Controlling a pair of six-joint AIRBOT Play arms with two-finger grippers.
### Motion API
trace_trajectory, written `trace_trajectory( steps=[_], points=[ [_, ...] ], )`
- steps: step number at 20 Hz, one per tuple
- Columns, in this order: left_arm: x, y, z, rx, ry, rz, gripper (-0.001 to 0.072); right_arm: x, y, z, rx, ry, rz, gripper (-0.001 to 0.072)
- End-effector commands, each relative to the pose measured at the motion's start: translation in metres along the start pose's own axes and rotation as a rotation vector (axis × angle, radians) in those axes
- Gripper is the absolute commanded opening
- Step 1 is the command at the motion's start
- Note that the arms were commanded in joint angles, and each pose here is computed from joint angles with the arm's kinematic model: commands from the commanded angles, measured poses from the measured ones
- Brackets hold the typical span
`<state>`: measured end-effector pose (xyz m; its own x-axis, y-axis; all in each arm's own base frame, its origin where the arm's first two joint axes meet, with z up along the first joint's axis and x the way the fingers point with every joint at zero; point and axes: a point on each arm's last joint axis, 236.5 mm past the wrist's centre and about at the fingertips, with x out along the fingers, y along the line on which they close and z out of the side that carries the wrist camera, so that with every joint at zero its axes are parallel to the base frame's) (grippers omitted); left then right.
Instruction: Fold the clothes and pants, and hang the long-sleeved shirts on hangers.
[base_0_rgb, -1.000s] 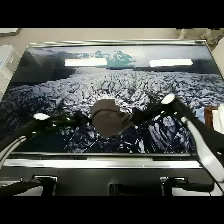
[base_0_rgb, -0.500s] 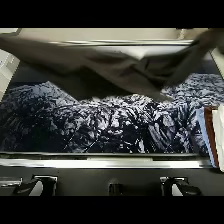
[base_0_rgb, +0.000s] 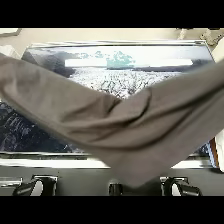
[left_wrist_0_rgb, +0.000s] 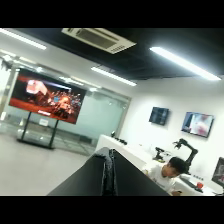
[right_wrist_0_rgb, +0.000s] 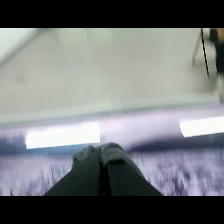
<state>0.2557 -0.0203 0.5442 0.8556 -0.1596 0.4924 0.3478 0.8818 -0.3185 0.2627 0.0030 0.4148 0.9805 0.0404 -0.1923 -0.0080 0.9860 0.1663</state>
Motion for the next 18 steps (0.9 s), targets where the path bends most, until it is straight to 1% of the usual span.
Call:
trace_trajectory(
  steps=[1,3,5,8,10,13,15,17,18],
  points=[
    [0.022,0.046,-0.034,-0.012,0.068,0.079,0.0026,0.021,-0.040,-0.139,0.064,0.559,-0.122,0.0035],
    [0.039,0.082,-0.087,-0.066,0.193,0.117,0.0026,0.052,-0.056,-0.212,0.113,0.743,-0.139,0.0035],
    [0.048,0.113,-0.155,-0.138,0.343,0.146,0.0027,0.095,-0.075,-0.273,0.179,0.777,-0.171,0.0035],
    [0.046,0.157,-0.268,-0.256,0.551,0.215,0.0027,0.141,-0.089,-0.350,0.403,0.792,-0.233,0.0035],
    [0.040,0.178,-0.335,-0.319,0.674,0.254,0.0027,0.149,-0.084,-0.393,0.533,0.887,-0.254,0.0035],
    [0.019,0.183,-0.427,-0.410,0.874,0.264,0.0027,0.145,-0.071,-0.427,0.594,1.030,-0.227,0.0035],
    [-0.001,0.171,-0.473,-0.474,1.015,0.229,0.0028,0.139,-0.069,-0.433,0.551,1.072,-0.203,0.0035],
    [-0.019,0.158,-0.499,-0.527,1.121,0.193,0.0036,0.135,-0.067,-0.435,0.507,1.097,-0.172,0.0035],
    [-0.026,0.153,-0.505,-0.530,1.159,0.163,0.0222,0.132,-0.066,-0.435,0.492,1.109,-0.161,0.0035]
  ],
)
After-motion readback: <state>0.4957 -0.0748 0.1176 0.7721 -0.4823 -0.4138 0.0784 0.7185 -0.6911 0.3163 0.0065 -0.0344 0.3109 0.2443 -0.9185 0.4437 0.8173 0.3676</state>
